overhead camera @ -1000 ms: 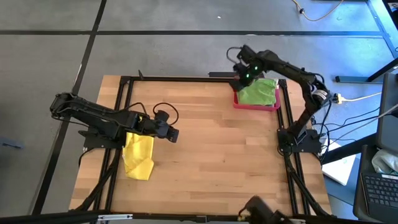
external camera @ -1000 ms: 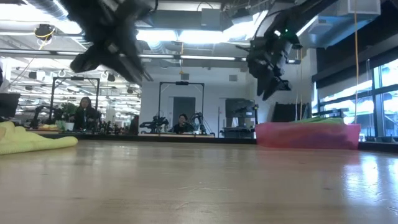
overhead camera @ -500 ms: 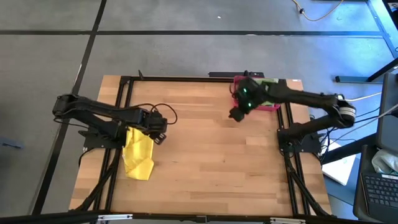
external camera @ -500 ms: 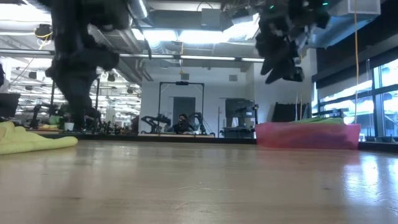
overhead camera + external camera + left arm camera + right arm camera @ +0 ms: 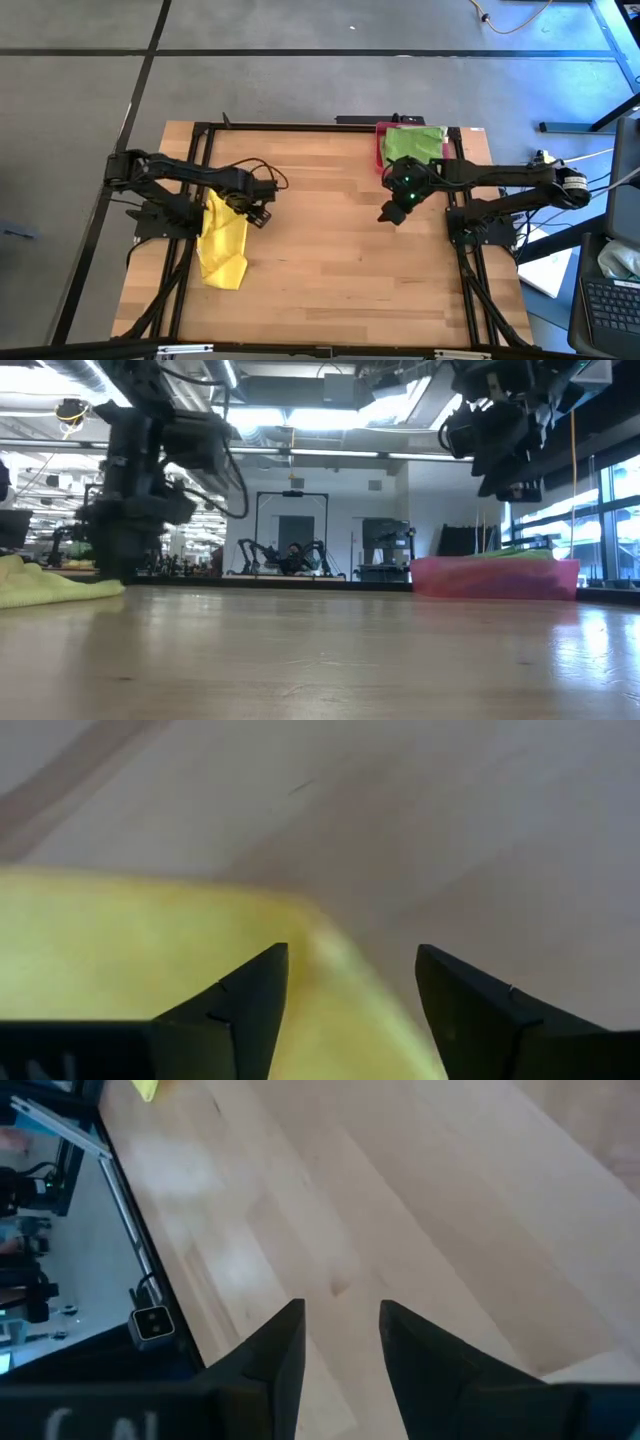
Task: Fold microfiber towels
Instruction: Fold the yellow towel
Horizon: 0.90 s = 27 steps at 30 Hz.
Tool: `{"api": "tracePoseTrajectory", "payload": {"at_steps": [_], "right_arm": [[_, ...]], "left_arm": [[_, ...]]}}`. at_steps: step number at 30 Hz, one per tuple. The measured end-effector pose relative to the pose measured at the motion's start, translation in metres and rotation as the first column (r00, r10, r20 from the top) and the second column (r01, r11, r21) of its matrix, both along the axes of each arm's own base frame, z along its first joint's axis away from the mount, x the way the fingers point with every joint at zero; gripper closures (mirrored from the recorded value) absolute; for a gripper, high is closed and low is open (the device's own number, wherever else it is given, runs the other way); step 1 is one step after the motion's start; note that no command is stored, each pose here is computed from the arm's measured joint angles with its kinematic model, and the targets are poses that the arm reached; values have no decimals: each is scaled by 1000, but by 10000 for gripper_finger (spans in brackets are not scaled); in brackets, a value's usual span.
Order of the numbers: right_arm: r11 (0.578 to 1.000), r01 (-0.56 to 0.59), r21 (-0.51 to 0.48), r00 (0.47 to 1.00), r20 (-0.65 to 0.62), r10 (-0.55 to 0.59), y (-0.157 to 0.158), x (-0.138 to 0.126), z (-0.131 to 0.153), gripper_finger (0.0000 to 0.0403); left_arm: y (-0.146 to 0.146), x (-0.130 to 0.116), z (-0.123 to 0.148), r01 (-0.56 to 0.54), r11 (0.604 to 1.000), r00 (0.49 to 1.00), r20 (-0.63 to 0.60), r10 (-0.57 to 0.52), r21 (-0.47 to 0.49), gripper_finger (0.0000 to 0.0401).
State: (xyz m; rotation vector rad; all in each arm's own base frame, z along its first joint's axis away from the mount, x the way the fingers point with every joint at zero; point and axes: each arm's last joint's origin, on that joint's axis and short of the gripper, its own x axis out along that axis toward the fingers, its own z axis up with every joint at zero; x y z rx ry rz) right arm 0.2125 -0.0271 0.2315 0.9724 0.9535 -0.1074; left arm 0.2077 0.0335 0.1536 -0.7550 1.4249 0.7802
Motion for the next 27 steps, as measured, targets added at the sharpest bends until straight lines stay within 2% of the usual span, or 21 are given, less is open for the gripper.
{"api": "tracePoseTrajectory", "payload": {"at_steps": [3,6,9,12,15,18,24,25,27], "right_arm": [[1000,-1,2,1000,17,1,1,2,1,270],[1000,10,6,999,38,-10,1,4,3,270],[1000,22,13,998,51,-23,1,5,4,270],[1000,23,11,998,57,-24,1,5,4,270],[1000,26,7,998,57,-26,0,5,4,270],[999,36,-3,998,56,-36,0,6,4,270],[999,53,10,997,48,-54,1,6,4,270],[999,51,12,998,48,-52,1,6,4,270],[999,41,12,998,49,-42,3,6,4,270]], "left_arm": [[4,8,-3,9,999,998,57,-7,-32,186],[6,7,-14,-10,998,1000,-9,9,-66,187],[8,11,-19,-19,994,1000,-15,17,-109,188],[7,22,-18,-4,989,997,73,15,-149,188],[9,41,-10,42,992,978,209,-16,-121,189],[14,64,6,75,995,918,395,-45,-61,189],[16,99,34,86,996,711,698,-81,29,189],[15,101,37,88,996,704,705,-85,31,189],[15,100,40,88,996,746,662,-78,17,189]]}}
